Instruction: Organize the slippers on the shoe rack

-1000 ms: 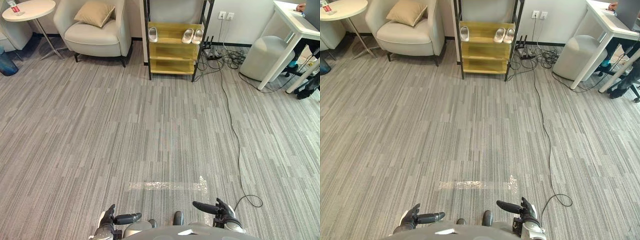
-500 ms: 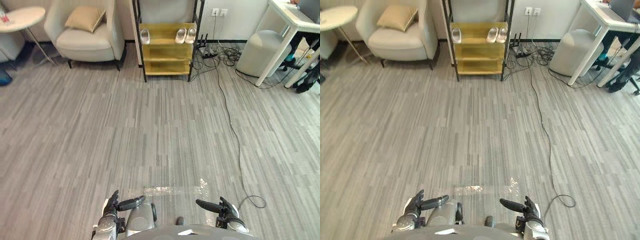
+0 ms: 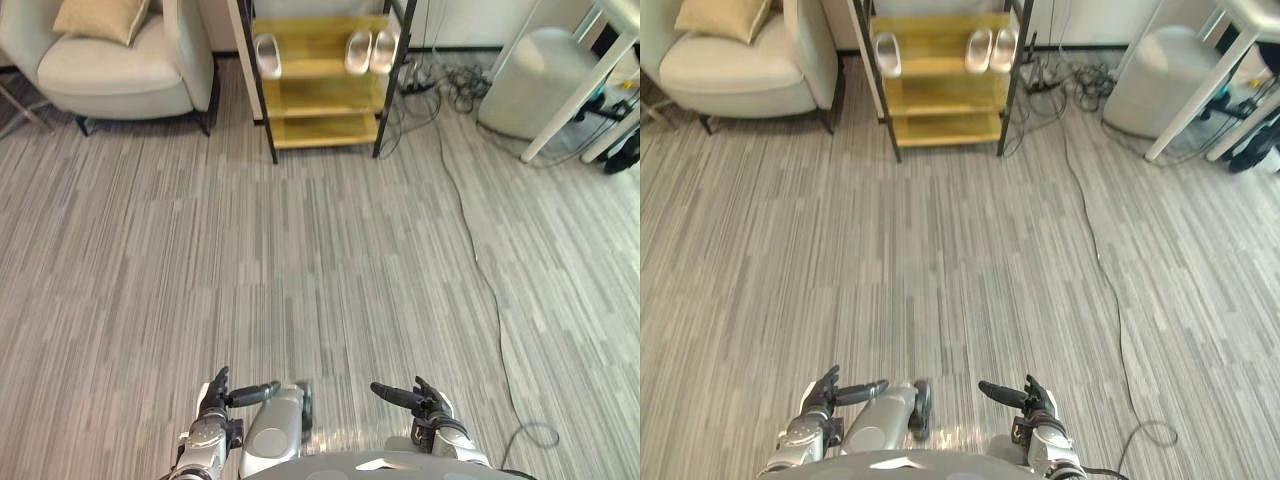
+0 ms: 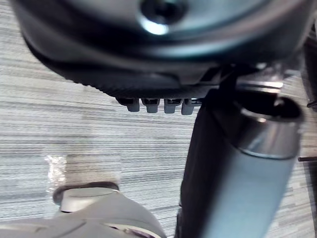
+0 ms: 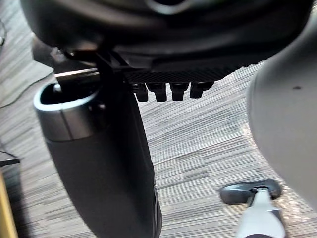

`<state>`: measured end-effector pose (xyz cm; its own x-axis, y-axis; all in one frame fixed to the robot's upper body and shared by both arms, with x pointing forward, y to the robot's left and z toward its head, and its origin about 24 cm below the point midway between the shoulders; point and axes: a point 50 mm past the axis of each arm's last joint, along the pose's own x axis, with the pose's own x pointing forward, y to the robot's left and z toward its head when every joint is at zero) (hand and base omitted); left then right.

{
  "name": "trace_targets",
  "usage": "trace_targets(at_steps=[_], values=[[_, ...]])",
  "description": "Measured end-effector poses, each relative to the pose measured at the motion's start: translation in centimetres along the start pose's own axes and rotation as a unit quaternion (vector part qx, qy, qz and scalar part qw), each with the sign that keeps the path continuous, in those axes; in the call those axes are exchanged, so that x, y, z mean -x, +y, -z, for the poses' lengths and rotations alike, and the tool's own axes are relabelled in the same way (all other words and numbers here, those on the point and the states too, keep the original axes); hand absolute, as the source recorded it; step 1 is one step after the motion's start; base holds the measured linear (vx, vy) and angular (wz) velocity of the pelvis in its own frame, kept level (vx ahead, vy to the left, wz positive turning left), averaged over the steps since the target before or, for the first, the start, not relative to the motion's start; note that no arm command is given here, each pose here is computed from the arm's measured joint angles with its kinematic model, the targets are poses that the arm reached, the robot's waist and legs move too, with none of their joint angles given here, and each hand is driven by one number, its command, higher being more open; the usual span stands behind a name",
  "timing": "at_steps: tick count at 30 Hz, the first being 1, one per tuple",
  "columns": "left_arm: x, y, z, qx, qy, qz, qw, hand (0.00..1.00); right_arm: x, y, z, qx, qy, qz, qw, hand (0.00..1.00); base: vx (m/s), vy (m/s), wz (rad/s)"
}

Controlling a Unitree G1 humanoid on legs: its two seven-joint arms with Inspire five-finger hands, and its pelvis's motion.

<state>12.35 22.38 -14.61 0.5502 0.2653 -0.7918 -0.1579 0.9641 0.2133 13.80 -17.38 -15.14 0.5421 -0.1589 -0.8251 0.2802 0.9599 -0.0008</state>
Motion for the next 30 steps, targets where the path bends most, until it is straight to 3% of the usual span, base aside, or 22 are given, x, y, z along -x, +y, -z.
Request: trace_targets(at_steps=[5, 13, 21, 30], values=[[0.0, -0.7, -0.1, 0.001, -0.001, 0.009, 1.0, 1.0, -0.2, 0.4, -1.9, 0.012, -0.043, -0.011, 0.999, 1.0, 0.46, -0.017, 0.27], [0.3, -4.3, -0.1, 0.022, 0.004, 0.051, 0.998, 1.0, -0.5, 0.0, -3.2, 0.024, -0.053, -0.007, 0.998, 1.0, 0.54, -0.246, 0.53], [0.0, -3.5, -2.8, 0.064, -0.056, 0.034, 0.996, 1.0, -0.2, 0.6, -1.7, 0.002, -0.03, -0.007, 1.0, 1.0, 0.44, -0.182, 0.15], [-0.2, -3.8, -3.2, 0.044, -0.054, 0.045, 0.997, 1.0, 0.0, 1.5, -0.1, 0.01, 0.001, -0.018, 1.0, 1.0, 0.5, 0.121, -0.4]])
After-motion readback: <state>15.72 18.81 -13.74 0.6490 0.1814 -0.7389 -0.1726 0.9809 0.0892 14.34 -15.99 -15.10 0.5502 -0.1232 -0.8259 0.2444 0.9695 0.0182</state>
